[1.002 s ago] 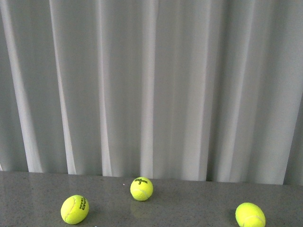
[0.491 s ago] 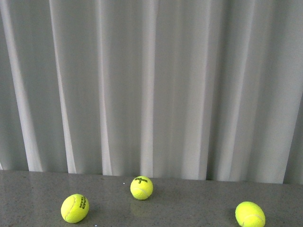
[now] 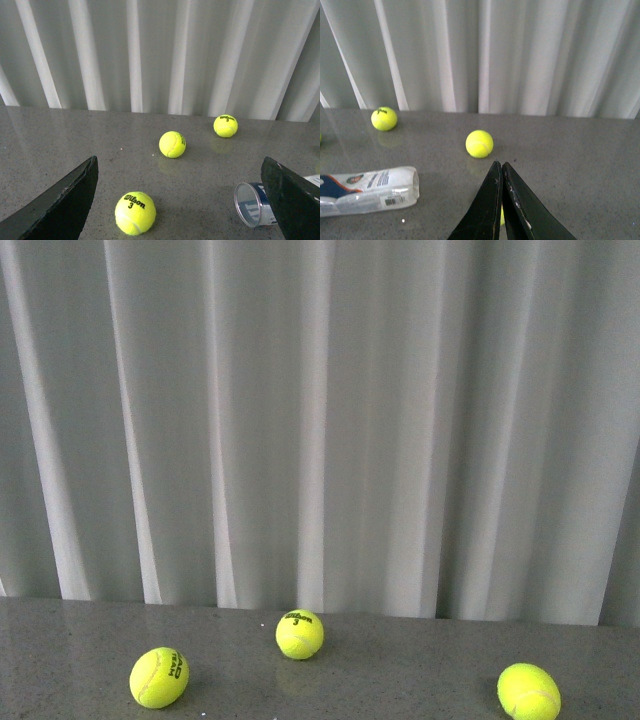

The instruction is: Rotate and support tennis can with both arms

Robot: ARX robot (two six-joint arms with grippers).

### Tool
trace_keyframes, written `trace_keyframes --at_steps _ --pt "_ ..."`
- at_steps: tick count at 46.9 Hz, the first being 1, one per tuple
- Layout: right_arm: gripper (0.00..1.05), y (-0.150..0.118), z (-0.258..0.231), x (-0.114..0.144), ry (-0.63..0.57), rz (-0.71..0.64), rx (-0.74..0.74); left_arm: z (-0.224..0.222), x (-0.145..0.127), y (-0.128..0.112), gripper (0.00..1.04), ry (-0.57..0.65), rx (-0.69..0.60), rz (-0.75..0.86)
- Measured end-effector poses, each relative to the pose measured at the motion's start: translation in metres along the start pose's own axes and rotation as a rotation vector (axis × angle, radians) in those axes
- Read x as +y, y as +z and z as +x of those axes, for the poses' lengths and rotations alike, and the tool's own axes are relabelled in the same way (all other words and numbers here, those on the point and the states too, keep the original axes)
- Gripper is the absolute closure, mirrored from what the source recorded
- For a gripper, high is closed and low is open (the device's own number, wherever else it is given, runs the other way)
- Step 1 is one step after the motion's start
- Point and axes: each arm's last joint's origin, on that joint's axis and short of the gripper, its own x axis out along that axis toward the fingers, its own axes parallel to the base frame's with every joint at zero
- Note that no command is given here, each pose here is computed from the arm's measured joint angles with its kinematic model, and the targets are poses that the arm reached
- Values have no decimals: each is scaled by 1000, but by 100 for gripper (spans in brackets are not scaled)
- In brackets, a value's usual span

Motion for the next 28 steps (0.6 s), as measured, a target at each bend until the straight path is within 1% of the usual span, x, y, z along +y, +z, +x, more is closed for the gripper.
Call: trace_keyframes --at_steps 3,7,8,9,13,15,21,22,23,25,27,28 --pt "101 2 -2 0 0 0 -28 0 0 0 7 0 0 0" --pt "101 2 -2 0 0 0 -26 0 0 0 7 0 -1 0" --pt "99 2 -2 0 0 -1 -25 0 0 0 7 0 0 0" --pt "96 2 -2 0 0 -1 -25 0 0 0 7 0 0 0" --pt "75 2 -2 0 0 -1 -25 0 0 0 7 0 0 0" --pt "70 2 -2 0 0 -1 -25 0 0 0 7 0 0 0" --pt "48 2 -2 0 0 -1 -25 0 0 0 7 0 0 0" --pt "43 2 -2 0 0 -1 -26 0 0 0 7 0 0 0" --pt "41 2 -2 0 0 -1 -26 0 0 0 7 0 0 0" --pt "34 2 -2 0 0 -1 -26 0 0 0 7 0 0 0" --pt "24 2 -2 0 0 -1 -26 0 0 0 7 0 0 0" --pt "20 2 -2 0 0 -1 -26 0 0 0 7 0 0 0"
